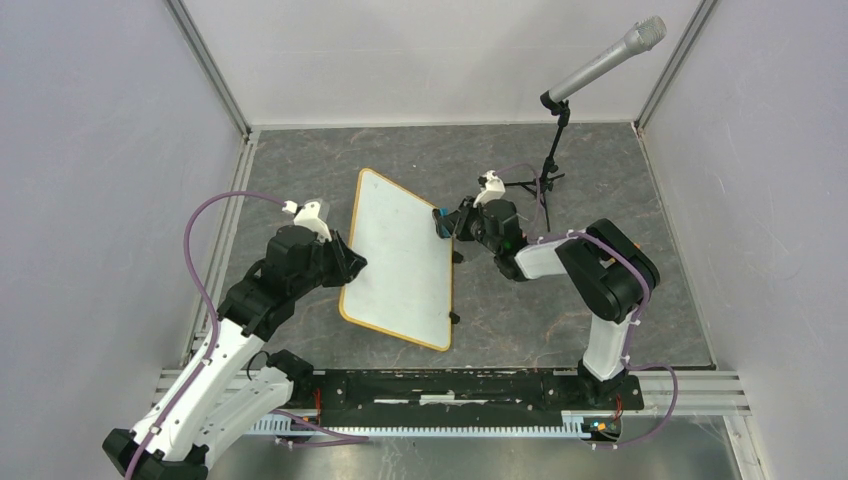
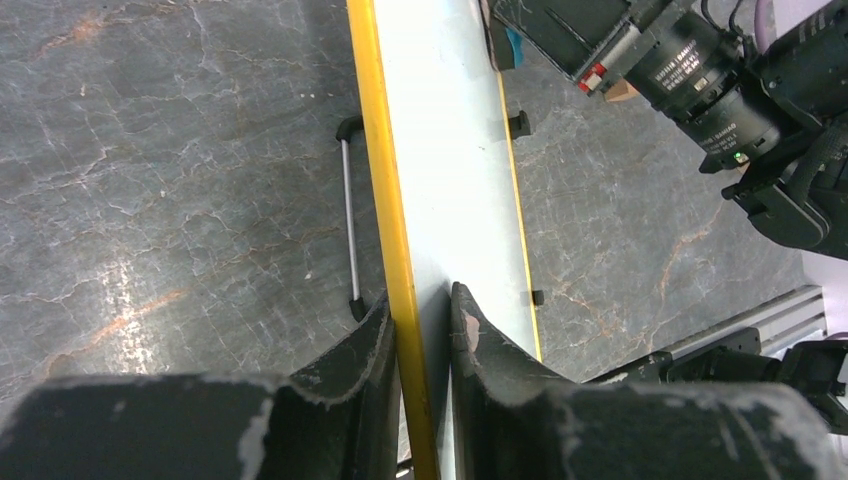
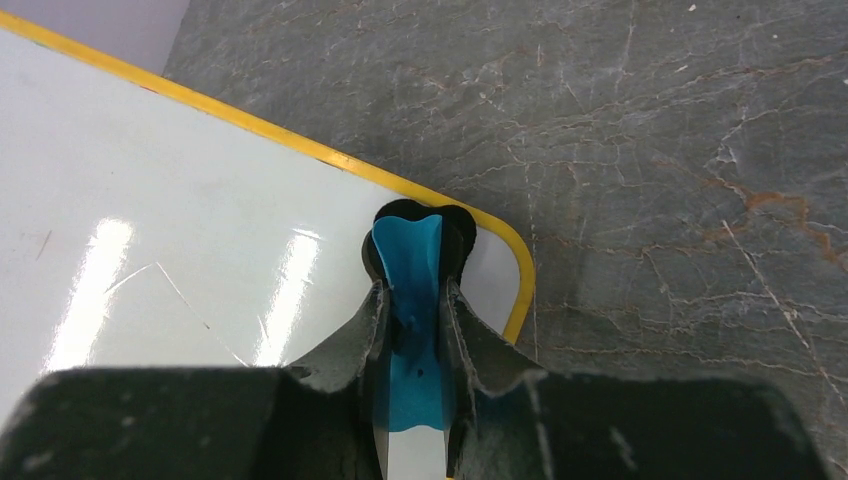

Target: Erase the whiteboard

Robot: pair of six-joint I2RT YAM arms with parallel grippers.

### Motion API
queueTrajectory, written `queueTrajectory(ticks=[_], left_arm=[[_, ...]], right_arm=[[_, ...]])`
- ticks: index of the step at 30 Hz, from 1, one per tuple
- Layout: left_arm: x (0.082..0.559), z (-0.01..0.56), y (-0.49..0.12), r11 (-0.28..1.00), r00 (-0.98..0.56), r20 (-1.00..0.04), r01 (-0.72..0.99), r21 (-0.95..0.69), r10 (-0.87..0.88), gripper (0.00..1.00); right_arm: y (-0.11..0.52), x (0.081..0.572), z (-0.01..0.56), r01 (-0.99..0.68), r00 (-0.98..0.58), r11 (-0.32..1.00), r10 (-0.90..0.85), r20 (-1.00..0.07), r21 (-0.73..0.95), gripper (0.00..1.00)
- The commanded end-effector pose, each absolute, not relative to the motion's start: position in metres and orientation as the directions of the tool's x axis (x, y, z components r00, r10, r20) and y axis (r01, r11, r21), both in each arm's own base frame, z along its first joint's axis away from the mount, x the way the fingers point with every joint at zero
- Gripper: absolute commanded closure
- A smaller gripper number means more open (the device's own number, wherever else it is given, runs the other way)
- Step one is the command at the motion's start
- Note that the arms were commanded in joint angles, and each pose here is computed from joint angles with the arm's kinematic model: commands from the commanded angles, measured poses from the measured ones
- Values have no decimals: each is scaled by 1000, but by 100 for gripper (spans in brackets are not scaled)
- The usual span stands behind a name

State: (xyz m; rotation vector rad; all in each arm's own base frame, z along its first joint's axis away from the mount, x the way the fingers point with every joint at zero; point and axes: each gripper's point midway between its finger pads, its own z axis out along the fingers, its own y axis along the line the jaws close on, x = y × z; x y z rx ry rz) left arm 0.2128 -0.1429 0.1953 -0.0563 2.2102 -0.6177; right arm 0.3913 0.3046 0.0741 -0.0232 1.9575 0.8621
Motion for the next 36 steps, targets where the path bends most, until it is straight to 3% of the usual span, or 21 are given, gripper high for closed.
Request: queueTrajectory(ticks=[1,6,11,28,36], left_arm=[[190,172,-149,879,-747,-651,211,-427,-137,98],[190,172,-149,878,-749,-649,212,-428,-135,98],[189,173,-149,877,-745,-653,216,-430,-137,98],[188,177,-150,869,-736,-662,225,-440,-144,98],[187,181,-149,866,-723,-674,231,-444,-153,98]], right_arm=[[380,363,127,-527,-534,648,252,-807,551,100],[438,338,185,-642,-502,534,251,-828,550,99],[446,309,199,-678,-495,492,244,-834,546,99],[310,221,47,-534,-614,699,66,-787,475,99],[311,182,52,-602,-583,692,-41,-812,397,99]])
